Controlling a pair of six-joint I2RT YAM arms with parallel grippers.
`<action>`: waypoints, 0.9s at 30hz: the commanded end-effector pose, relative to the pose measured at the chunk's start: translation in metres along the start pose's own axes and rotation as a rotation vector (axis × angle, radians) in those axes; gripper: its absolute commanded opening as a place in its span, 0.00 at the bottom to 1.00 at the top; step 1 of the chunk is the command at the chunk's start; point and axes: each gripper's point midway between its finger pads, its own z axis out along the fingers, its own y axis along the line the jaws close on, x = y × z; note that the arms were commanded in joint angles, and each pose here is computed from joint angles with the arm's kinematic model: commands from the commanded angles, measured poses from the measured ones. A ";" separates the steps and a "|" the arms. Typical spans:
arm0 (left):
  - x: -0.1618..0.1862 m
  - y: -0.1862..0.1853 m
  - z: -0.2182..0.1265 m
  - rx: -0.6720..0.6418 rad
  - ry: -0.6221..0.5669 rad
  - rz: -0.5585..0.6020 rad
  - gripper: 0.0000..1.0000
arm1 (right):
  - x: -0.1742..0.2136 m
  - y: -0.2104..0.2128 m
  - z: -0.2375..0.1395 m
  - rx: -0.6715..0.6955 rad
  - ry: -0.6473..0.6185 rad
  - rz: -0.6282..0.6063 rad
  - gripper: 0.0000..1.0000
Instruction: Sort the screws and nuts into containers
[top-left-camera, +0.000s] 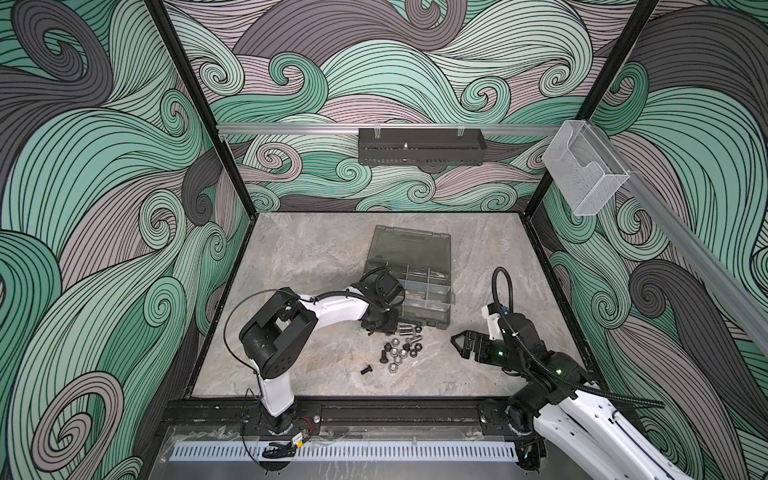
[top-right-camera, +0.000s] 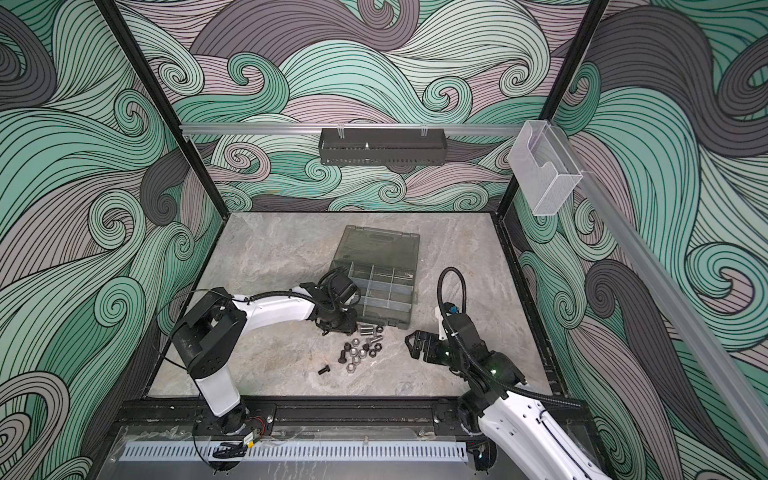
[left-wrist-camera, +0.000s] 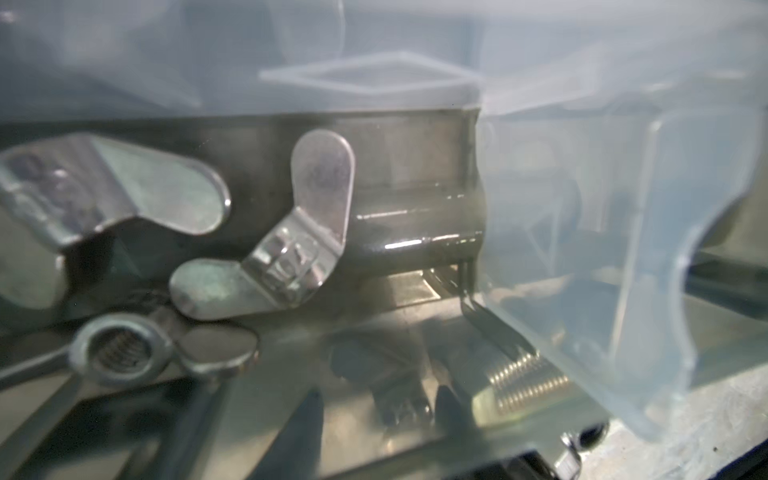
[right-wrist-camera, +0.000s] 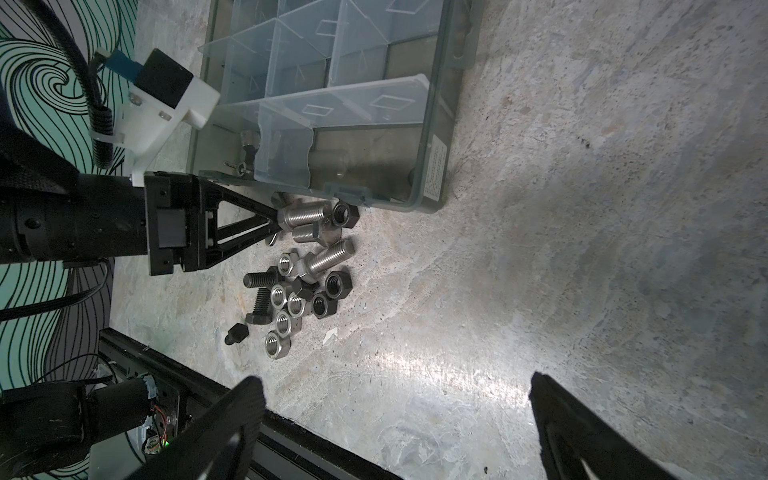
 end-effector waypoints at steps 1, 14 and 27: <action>-0.001 0.002 0.002 -0.035 0.000 0.011 0.45 | 0.007 -0.008 0.003 0.027 0.020 0.006 1.00; 0.013 0.013 0.007 -0.060 0.022 0.013 0.22 | 0.008 -0.008 0.003 0.027 0.018 0.006 1.00; 0.030 0.023 -0.021 -0.054 -0.010 0.008 0.16 | 0.009 -0.009 0.004 0.027 0.021 0.008 1.00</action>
